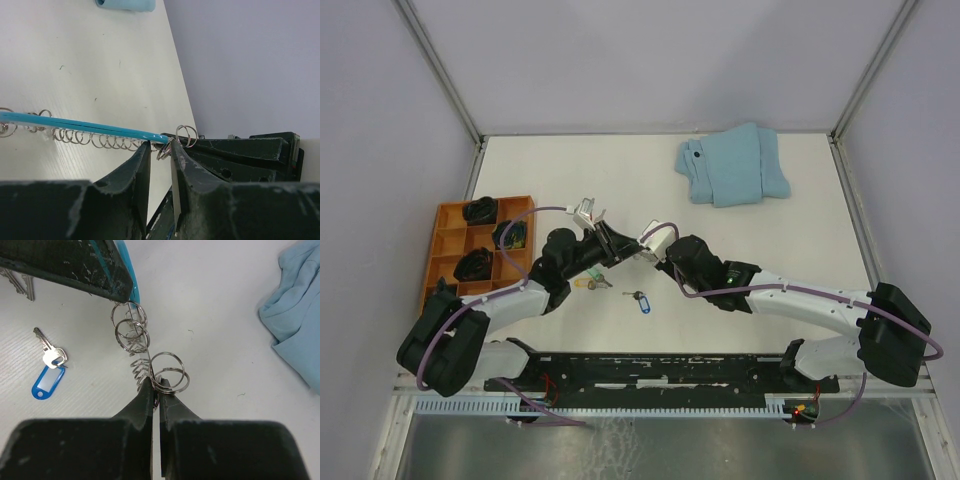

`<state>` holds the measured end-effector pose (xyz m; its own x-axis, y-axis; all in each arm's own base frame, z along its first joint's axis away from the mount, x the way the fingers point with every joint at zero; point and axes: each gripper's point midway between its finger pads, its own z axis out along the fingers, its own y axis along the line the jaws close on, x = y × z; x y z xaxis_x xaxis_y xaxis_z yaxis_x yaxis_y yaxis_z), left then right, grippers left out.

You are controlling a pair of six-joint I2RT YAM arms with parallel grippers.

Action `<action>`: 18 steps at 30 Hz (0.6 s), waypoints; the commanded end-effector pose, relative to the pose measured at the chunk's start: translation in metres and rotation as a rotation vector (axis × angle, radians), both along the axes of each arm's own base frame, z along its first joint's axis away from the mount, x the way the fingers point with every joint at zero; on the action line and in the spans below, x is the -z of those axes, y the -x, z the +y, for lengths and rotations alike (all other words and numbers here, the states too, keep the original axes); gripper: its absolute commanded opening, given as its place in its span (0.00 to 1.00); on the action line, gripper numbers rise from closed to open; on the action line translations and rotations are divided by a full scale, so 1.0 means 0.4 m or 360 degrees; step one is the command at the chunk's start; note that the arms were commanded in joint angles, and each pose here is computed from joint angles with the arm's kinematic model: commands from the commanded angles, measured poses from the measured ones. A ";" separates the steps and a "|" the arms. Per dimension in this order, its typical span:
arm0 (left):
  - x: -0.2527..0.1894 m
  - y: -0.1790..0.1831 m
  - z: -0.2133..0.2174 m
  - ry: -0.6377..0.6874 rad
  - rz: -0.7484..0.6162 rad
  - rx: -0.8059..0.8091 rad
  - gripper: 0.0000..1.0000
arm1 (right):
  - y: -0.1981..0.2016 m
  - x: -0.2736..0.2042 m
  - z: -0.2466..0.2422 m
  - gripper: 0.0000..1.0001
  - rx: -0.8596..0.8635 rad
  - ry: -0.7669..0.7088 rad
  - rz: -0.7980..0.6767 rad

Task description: Put the keys on the keyring

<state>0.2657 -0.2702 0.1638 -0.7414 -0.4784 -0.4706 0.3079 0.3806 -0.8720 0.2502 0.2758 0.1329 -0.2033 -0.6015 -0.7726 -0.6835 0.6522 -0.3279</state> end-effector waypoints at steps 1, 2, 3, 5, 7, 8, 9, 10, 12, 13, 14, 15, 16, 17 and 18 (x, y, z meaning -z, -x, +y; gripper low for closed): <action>-0.036 -0.002 -0.010 0.0067 -0.0084 0.0022 0.28 | 0.020 0.016 -0.003 0.01 -0.0014 -0.0022 0.0071; -0.032 -0.001 -0.012 0.0064 -0.0077 0.0029 0.28 | 0.019 0.015 -0.003 0.01 -0.0013 -0.0024 0.0070; -0.028 0.000 -0.012 0.0061 -0.0070 0.0034 0.27 | 0.020 0.016 -0.002 0.01 -0.0015 -0.0023 0.0072; -0.026 0.003 -0.016 0.0068 -0.0071 0.0049 0.27 | 0.018 0.015 -0.001 0.01 -0.0014 -0.0026 0.0069; -0.026 0.007 -0.019 0.0073 -0.0074 0.0066 0.27 | 0.018 0.015 0.001 0.01 -0.0016 -0.0025 0.0071; -0.027 0.010 -0.023 0.0073 -0.0076 0.0076 0.27 | 0.018 0.015 0.002 0.01 -0.0017 -0.0027 0.0071; -0.025 0.011 -0.024 0.0069 -0.0079 0.0081 0.28 | 0.017 0.015 0.002 0.01 -0.0016 -0.0030 0.0073; -0.024 0.012 -0.026 0.0064 -0.0083 0.0087 0.28 | 0.018 0.015 0.004 0.01 -0.0019 -0.0030 0.0074; -0.023 0.012 -0.028 0.0058 -0.0088 0.0093 0.28 | 0.018 0.014 0.006 0.01 -0.0021 -0.0032 0.0075; -0.024 0.013 -0.029 0.0058 -0.0094 0.0100 0.28 | 0.017 0.014 0.006 0.01 -0.0020 -0.0032 0.0075; -0.025 0.013 -0.032 0.0057 -0.0100 0.0107 0.28 | 0.018 0.013 0.006 0.01 -0.0021 -0.0031 0.0076; -0.024 0.014 -0.034 0.0054 -0.0102 0.0114 0.28 | 0.018 0.012 0.007 0.01 -0.0023 -0.0034 0.0076; -0.023 0.015 -0.037 0.0051 -0.0104 0.0121 0.28 | 0.018 0.013 0.007 0.01 -0.0024 -0.0032 0.0077; -0.022 0.015 -0.038 0.0049 -0.0105 0.0124 0.28 | 0.018 0.011 0.008 0.01 -0.0025 -0.0036 0.0076; -0.019 0.016 -0.040 0.0046 -0.0104 0.0130 0.28 | 0.017 0.010 0.009 0.01 -0.0024 -0.0038 0.0076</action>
<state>0.2605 -0.2790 0.1581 -0.7632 -0.4458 -0.4677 0.3242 0.3619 -0.8740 0.2491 0.2752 0.1302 -0.2177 -0.5963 -0.7727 -0.6867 0.6562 -0.3129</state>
